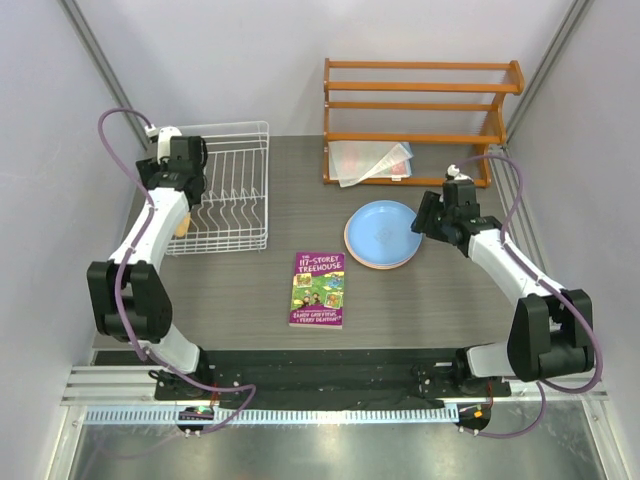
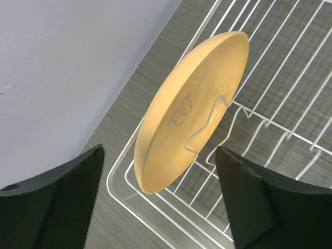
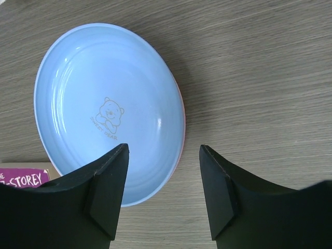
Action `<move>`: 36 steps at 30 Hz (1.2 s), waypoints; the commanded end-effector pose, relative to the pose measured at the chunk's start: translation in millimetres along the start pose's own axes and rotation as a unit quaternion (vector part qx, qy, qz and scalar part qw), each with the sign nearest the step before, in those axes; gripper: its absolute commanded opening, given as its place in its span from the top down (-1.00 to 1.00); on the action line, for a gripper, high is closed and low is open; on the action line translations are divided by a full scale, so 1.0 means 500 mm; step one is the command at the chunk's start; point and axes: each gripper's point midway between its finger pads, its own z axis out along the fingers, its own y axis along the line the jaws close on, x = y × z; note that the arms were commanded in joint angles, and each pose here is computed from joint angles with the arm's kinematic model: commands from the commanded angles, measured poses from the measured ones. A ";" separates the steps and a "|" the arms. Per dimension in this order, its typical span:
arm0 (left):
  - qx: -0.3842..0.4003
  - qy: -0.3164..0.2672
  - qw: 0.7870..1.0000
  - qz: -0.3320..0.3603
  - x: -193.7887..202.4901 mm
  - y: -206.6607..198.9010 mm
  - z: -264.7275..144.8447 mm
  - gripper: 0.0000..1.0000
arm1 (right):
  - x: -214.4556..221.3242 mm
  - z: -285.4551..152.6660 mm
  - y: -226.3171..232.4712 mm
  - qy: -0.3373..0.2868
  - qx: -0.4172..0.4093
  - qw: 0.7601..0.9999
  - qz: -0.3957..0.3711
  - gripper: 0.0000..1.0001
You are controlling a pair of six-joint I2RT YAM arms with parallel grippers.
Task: Unload the plates from the dish rack
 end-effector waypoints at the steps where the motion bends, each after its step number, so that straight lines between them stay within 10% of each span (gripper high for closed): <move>1: -0.027 -0.002 0.999 -0.030 -0.021 0.017 0.037 -0.59 | -0.015 0.011 0.012 -0.010 -0.011 1.000 -0.009 -0.25; 19: -0.083 -0.004 0.996 -0.008 -0.015 0.046 0.047 0.98 | 0.008 0.034 0.022 0.014 -0.030 0.999 -0.009 -0.24; 36: -0.182 -0.076 0.978 0.068 -0.047 0.036 -0.013 1.00 | 0.021 0.041 0.029 0.024 -0.042 0.999 -0.005 -0.24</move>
